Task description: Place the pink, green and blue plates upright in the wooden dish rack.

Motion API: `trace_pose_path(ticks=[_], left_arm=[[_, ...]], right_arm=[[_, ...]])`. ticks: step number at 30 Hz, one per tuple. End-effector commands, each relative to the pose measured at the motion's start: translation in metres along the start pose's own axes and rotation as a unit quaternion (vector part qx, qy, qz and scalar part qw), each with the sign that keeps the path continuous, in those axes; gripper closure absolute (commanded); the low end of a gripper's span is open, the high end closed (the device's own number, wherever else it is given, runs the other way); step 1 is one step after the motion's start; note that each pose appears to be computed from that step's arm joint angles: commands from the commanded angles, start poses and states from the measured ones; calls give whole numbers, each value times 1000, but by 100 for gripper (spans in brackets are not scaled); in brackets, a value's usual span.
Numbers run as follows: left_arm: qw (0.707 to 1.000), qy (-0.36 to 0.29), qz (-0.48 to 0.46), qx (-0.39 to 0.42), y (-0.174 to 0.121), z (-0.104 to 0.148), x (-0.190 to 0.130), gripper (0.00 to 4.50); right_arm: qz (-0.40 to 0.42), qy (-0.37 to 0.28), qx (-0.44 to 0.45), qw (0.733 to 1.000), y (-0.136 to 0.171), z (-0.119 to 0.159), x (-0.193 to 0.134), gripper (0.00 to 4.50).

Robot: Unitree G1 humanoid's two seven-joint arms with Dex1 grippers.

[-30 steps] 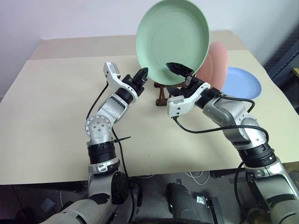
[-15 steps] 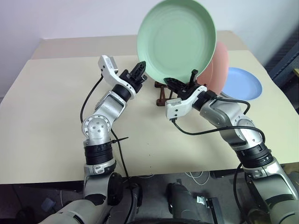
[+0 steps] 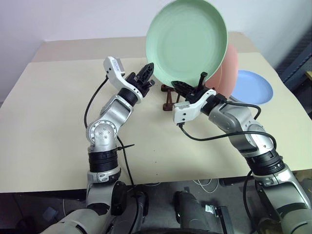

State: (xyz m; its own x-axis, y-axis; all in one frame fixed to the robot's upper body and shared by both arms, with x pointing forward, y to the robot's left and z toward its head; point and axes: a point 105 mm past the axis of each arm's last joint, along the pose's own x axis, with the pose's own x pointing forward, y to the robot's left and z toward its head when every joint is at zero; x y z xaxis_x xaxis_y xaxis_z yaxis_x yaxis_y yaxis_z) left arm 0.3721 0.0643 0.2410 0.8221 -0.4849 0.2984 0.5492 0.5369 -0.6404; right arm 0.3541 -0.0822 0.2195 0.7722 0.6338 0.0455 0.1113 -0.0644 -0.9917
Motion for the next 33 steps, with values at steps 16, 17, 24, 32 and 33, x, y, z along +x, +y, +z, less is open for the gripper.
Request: trace_pose_path(ticks=[16,17,24,32,33], left_arm=[[985,64,-135,86,20,43,-58,130],[983,74,-145,89,18,42,-60,130],[964,111,-173,169,14,38,-64,130],[929,126,-210,278,14,56,-73,130],[928,128,-212,279,14,56,-73,130]], right_arm=[[-131,11,41,991,-80,-28,-7,450],[-150,-2,89,985,-89,-27,-8,450],[-276,-106,387,873,-159,-40,-25,450],[-236,-251,593,728,-183,-38,-43,450],[-233,-265,603,715,-186,-35,-45,450]])
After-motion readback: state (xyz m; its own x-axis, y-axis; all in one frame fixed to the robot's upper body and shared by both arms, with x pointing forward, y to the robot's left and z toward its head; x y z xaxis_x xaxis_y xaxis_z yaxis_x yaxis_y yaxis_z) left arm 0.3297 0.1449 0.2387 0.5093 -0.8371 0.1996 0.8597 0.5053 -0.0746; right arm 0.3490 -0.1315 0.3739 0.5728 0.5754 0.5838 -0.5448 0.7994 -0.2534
